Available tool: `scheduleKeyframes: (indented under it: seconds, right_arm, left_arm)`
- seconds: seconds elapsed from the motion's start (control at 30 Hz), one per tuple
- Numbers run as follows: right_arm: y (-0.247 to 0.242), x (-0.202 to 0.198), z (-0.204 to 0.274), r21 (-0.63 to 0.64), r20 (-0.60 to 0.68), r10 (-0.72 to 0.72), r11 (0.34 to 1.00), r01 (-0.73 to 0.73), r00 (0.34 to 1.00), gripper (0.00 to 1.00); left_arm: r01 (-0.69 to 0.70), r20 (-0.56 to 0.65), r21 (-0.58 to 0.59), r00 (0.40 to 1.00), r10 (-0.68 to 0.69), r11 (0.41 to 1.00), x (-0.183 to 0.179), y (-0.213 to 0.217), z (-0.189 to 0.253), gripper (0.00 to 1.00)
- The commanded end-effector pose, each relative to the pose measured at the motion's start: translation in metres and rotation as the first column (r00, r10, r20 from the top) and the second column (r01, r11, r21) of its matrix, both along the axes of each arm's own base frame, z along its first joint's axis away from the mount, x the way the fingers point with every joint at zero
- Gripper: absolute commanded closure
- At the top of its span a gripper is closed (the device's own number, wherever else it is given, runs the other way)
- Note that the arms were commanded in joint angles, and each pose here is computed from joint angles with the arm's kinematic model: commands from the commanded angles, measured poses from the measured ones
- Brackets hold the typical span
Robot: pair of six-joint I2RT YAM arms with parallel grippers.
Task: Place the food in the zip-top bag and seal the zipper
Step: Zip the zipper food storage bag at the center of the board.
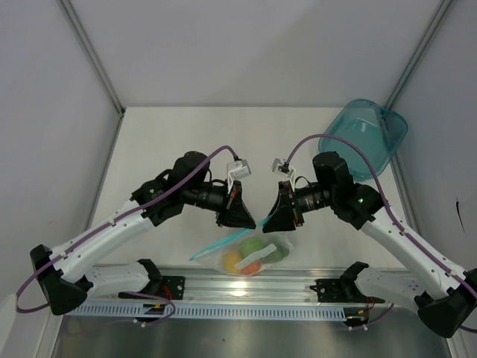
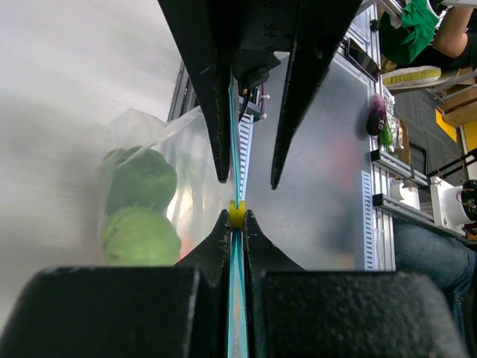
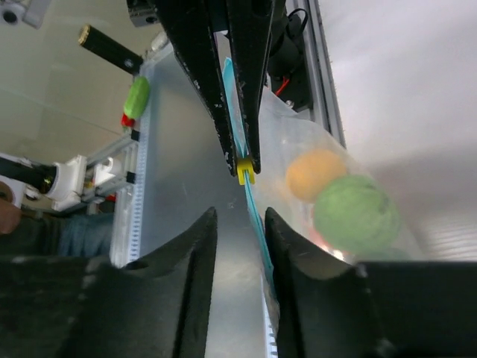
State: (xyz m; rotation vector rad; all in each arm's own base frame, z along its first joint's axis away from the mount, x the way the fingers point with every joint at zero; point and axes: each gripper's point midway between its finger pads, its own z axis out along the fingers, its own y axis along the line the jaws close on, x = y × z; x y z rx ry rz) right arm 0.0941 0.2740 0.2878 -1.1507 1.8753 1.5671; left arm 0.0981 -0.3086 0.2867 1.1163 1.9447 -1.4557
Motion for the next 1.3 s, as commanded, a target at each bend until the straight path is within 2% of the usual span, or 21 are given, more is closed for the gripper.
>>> scheduleKeyframes:
  seconds: [0.0, 0.07, 0.17, 0.23, 0.37, 0.47, 0.5, 0.57, 0.6, 0.63, 0.67, 0.7, 0.73, 0.87, 0.97, 1.27]
  right_arm:
    - [0.004, 0.002, 0.015, 0.037, 0.056, 0.017, 0.999, -0.019, 0.998, 0.74]
    - [0.004, 0.000, 0.013, 0.034, 0.054, 0.023, 0.999, -0.024, 0.998, 0.87]
    - [0.005, -0.001, 0.013, 0.032, 0.053, 0.012, 0.999, -0.013, 0.999, 0.92]
    - [0.004, 0.000, 0.013, 0.025, 0.046, -0.008, 1.000, 0.007, 0.999, 1.00]
    - [0.000, 0.011, 0.015, 0.009, 0.068, -0.125, 0.992, 0.124, 0.990, 1.00]
    - [-0.007, 0.034, 0.005, -0.021, 0.092, -0.304, 0.951, 0.307, 0.948, 1.00]
    - [-0.013, 0.048, 0.007, -0.009, 0.126, -0.400, 0.915, 0.404, 0.908, 1.00]
    - [-0.020, 0.059, 0.003, -0.017, 0.115, -0.488, 0.870, 0.493, 0.865, 1.00]
    - [-0.027, 0.069, -0.002, -0.026, 0.129, -0.558, 0.825, 0.565, 0.820, 1.00]
    - [-0.030, 0.073, -0.004, -0.030, 0.128, -0.588, 0.802, 0.596, 0.799, 1.00]
    - [-0.038, 0.081, -0.009, -0.041, 0.129, -0.648, 0.753, 0.657, 0.751, 1.00]
    - [-0.039, 0.079, -0.011, -0.044, 0.112, -0.654, 0.749, 0.661, 0.748, 1.00]
    - [-0.047, 0.088, -0.014, -0.051, 0.125, -0.703, 0.700, 0.712, 0.700, 1.00]
    - [-0.063, 0.096, -0.016, -0.058, 0.134, -0.774, 0.617, 0.785, 0.619, 1.00]
    - [-0.068, 0.097, -0.019, -0.067, 0.133, -0.793, 0.592, 0.803, 0.595, 1.00]
    - [-0.072, 0.094, -0.025, -0.089, 0.124, -0.800, 0.580, 0.810, 0.587, 1.00]
  left_arm:
    - [0.022, 0.032, -0.056, 0.999, -0.021, 0.998, -0.001, -0.004, 0.022, 0.99]
    - [0.019, 0.028, -0.052, 0.999, -0.018, 0.998, -0.001, -0.003, 0.021, 0.99]
    - [0.006, 0.023, -0.044, 1.000, -0.005, 0.999, -0.001, -0.002, 0.022, 0.99]
    - [-0.003, 0.029, -0.043, 1.000, 0.005, 0.999, 0.000, -0.001, 0.025, 0.99]
    - [-0.030, 0.028, -0.009, 0.999, 0.031, 0.999, 0.005, 0.001, 0.021, 0.99]
    - [-0.055, 0.014, 0.008, 0.998, 0.055, 0.998, 0.007, 0.001, 0.018, 0.99]
    - [-0.073, 0.013, 0.015, 0.997, 0.073, 0.997, 0.009, 0.002, 0.016, 0.99]
    - [-0.104, 0.005, 0.031, 0.995, 0.104, 0.994, 0.012, 0.003, 0.008, 0.99]
    - [-0.127, 0.015, 0.027, 0.992, 0.127, 0.992, 0.015, 0.005, 0.009, 1.00]
    - [-0.140, 0.018, 0.027, 0.990, 0.139, 0.990, 0.016, 0.005, 0.008, 0.99]
    - [-0.155, 0.017, 0.030, 0.988, 0.154, 0.988, 0.017, 0.007, 0.007, 0.99]
    - [-0.159, 0.017, 0.031, 0.987, 0.159, 0.987, 0.018, 0.007, 0.006, 1.00]
    - [-0.162, 0.014, 0.038, 0.987, 0.161, 0.986, 0.017, 0.008, 0.005, 0.99]
    - [-0.200, 0.036, 0.060, 0.979, 0.198, 0.978, 0.020, 0.015, 0.003, 0.99]
    - [-0.233, 0.032, 0.067, 0.972, 0.232, 0.970, 0.021, 0.020, 0.002, 0.99]
    - [-0.308, 0.052, 0.086, 0.951, 0.304, 0.948, 0.018, 0.041, -0.001, 0.99]
